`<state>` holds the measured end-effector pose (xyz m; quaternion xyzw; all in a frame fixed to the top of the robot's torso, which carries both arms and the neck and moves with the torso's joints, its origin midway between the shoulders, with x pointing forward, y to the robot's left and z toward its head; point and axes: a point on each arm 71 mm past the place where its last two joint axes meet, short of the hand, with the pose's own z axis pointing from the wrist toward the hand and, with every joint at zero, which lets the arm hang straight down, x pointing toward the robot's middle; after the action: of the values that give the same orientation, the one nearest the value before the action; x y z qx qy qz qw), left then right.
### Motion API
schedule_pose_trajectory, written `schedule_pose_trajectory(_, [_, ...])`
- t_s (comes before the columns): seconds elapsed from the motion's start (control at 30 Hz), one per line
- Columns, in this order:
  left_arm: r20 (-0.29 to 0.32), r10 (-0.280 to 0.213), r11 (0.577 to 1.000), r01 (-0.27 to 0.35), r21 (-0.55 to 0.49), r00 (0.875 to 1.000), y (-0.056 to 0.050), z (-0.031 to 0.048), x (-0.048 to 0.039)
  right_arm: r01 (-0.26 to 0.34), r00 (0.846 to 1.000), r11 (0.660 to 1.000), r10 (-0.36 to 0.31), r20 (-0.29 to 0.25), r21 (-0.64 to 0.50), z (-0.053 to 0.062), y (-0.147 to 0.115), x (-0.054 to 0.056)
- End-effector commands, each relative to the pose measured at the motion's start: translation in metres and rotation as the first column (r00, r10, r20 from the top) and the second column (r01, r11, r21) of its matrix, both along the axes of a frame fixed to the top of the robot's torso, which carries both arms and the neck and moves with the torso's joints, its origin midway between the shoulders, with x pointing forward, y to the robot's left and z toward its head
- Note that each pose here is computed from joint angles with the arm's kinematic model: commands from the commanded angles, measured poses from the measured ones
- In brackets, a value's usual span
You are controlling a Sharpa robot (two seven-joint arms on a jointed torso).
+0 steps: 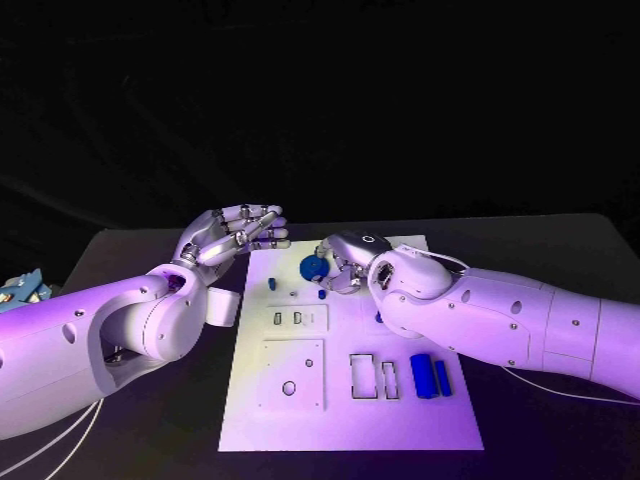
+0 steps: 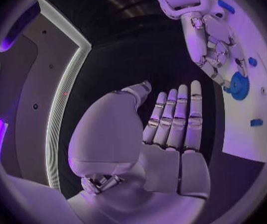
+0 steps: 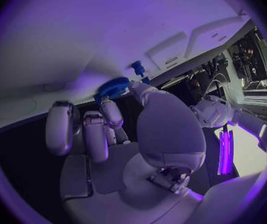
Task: Assemble the parts on the task board
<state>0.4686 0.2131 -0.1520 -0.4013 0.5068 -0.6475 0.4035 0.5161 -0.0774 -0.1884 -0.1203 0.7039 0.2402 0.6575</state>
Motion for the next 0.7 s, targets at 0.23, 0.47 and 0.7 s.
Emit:
schedule_pose_trajectory(0.23, [0.007,-0.016,1.0,0.016,-0.009,1.0,-0.001,0.0013,-0.0004,0.022,1.0,1.0,-0.022,0.012,0.008,0.005,-0.013,-0.001])
schedule_pose_trajectory(0.47, [0.007,-0.013,1.0,0.013,-0.008,1.0,0.0,0.0011,0.0,0.012,0.996,0.995,-0.021,0.089,0.095,0.024,-0.03,-0.003])
schedule_pose_trajectory(0.7, [0.007,-0.003,1.0,0.003,-0.004,1.0,0.004,0.0006,0.0014,-0.014,0.999,0.971,0.006,0.033,0.238,0.051,-0.069,-0.004])
